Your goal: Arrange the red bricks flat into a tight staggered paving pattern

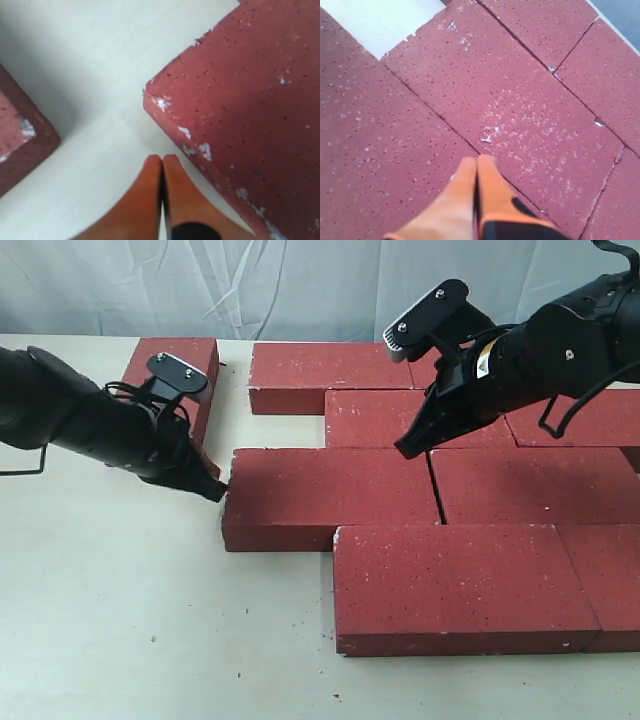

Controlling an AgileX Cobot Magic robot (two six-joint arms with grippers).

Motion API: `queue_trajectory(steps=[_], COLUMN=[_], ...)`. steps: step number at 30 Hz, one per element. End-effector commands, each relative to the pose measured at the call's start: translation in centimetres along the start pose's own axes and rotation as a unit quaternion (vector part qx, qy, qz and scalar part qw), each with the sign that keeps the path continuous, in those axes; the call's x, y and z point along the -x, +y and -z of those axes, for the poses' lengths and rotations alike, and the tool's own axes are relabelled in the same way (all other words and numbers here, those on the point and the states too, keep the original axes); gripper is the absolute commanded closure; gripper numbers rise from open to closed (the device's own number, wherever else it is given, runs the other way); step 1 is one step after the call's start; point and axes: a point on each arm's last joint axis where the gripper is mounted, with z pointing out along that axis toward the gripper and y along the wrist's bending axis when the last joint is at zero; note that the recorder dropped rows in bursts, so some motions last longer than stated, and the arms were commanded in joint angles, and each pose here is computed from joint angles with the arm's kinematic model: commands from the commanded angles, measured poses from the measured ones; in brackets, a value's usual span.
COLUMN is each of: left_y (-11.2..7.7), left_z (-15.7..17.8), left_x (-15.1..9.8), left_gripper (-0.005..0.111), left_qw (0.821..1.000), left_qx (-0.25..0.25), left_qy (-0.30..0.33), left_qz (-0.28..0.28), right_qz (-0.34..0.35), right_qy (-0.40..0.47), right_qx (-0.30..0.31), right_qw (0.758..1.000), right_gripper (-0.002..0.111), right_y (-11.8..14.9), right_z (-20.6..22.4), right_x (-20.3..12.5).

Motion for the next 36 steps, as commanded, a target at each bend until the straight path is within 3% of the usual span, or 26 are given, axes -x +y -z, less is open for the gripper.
queue_trajectory(steps=[1,5,7,10,12,18,23,28,36], left_y=[1.1,2.7,4.2,7.0,8.3,10.9,13.1,16.0,19.2], left_z=[3.7,7.1,8.2,9.4,9.7,8.3,6.8,4.1,-0.7], left_x=[1.2,2.0,2.2,2.5,3.1,7.0,10.3,12.5,14.8], left_gripper=[0.106,0.106,0.106,0.106,0.106,0.106,0.107,0.107,0.107], left_qw=[0.999,0.994,0.986,0.95,0.94,0.96,0.959,0.965,0.966], left_qx=[0.033,0.075,0.124,0.23,0.253,0.155,0.17,0.194,0.171], left_qy=[-0.033,-0.078,-0.105,-0.161,-0.173,-0.187,-0.19,-0.168,-0.179], left_qz=[0.01,0.021,0.042,0.134,0.147,0.139,0.122,0.057,0.079], right_qz=[-0.037,-0.054,-0.049,-0.049,-0.048,-0.036,-0.046,-0.044,-0.044], right_qy=[-0.052,-0.076,-0.094,-0.081,-0.051,-0.011,-0.013,-0.007,-0.025], right_qx=[0.0,0.006,0.001,0.005,0.015,0.029,0.036,0.037,0.03], right_qw=[0.998,0.996,0.994,0.996,0.997,0.999,0.998,0.998,0.998], right_gripper=[0.109,0.109,0.109,0.109,0.109,0.109,0.109,0.109,0.109], right_y=[0.1,0.5,0.3,0.1,0.3,0.6,0.8,1.0,0.9], right_z=[0.3,0.4,0.6,0.6,0.3,-0.2,-0.7,-1.6,-1.6], right_x=[1.0,1.7,2.2,2.7,2.4,1.7,1.7,1.5,1.8])
